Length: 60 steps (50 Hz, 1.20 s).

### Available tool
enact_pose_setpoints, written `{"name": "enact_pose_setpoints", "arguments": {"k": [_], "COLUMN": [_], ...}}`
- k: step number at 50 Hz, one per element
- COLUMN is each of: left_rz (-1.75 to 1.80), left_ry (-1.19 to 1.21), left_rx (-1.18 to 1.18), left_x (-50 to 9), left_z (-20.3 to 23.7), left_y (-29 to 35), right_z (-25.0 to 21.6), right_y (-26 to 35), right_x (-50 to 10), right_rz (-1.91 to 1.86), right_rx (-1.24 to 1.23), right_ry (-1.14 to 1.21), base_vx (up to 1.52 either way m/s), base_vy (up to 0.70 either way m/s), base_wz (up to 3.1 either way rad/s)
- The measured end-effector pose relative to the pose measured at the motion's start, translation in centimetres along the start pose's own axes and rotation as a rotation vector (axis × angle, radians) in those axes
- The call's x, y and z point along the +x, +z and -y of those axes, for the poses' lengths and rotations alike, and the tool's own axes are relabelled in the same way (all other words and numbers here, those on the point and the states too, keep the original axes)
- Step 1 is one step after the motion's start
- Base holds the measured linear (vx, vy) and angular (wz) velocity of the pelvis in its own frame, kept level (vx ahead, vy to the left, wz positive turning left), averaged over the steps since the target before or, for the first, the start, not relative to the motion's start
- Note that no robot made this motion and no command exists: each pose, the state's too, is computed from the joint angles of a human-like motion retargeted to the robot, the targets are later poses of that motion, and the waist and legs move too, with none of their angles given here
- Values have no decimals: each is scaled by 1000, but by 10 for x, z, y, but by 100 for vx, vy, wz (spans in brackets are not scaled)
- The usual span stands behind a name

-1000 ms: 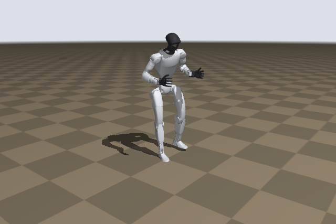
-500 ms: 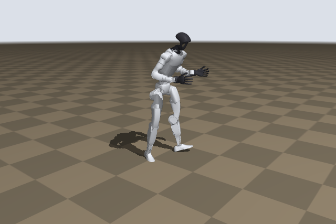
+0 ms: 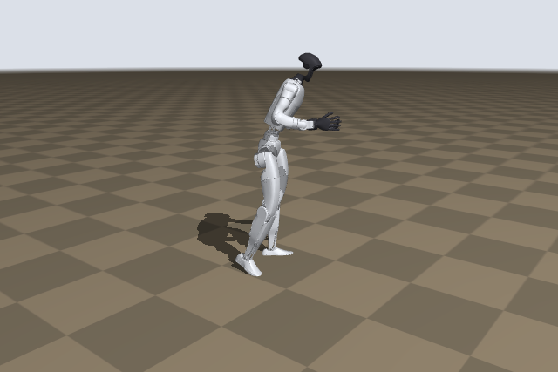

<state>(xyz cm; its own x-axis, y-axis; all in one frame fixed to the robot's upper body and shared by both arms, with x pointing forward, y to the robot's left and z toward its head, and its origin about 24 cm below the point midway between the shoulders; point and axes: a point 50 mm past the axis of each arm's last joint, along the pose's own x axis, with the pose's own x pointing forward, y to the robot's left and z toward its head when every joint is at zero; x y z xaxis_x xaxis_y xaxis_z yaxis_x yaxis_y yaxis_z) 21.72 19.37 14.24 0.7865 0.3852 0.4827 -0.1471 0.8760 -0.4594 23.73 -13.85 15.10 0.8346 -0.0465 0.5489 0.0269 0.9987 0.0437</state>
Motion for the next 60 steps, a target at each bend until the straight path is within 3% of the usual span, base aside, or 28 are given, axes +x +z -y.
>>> {"name": "enact_pose_setpoints", "arguments": {"k": [8,10,12,16,60], "left_rz": [-18,-21,-25,-20,-105], "left_ry": [0,-19,-11,-35,-101], "left_rx": [-1,19,5,43,-2], "left_x": [-4,-5,-7,-13,-18], "left_z": [-1,-1,0,-3,3], "left_y": [-4,-5,-5,-4,-8], "right_z": [-10,-8,-11,-9,37], "right_y": [0,-5,-1,-1,9], "right_x": [1,4,-2,-6,7], "right_rz": [-3,38,-17,-32,65], "right_rx": [41,-207,62,105,-227], "right_ry": [29,135,27,18,-38], "base_vx": [29,33,35,38,34], "base_vy": [7,3,1,-11,-8], "base_wz": [128,134,134,137,56]}}
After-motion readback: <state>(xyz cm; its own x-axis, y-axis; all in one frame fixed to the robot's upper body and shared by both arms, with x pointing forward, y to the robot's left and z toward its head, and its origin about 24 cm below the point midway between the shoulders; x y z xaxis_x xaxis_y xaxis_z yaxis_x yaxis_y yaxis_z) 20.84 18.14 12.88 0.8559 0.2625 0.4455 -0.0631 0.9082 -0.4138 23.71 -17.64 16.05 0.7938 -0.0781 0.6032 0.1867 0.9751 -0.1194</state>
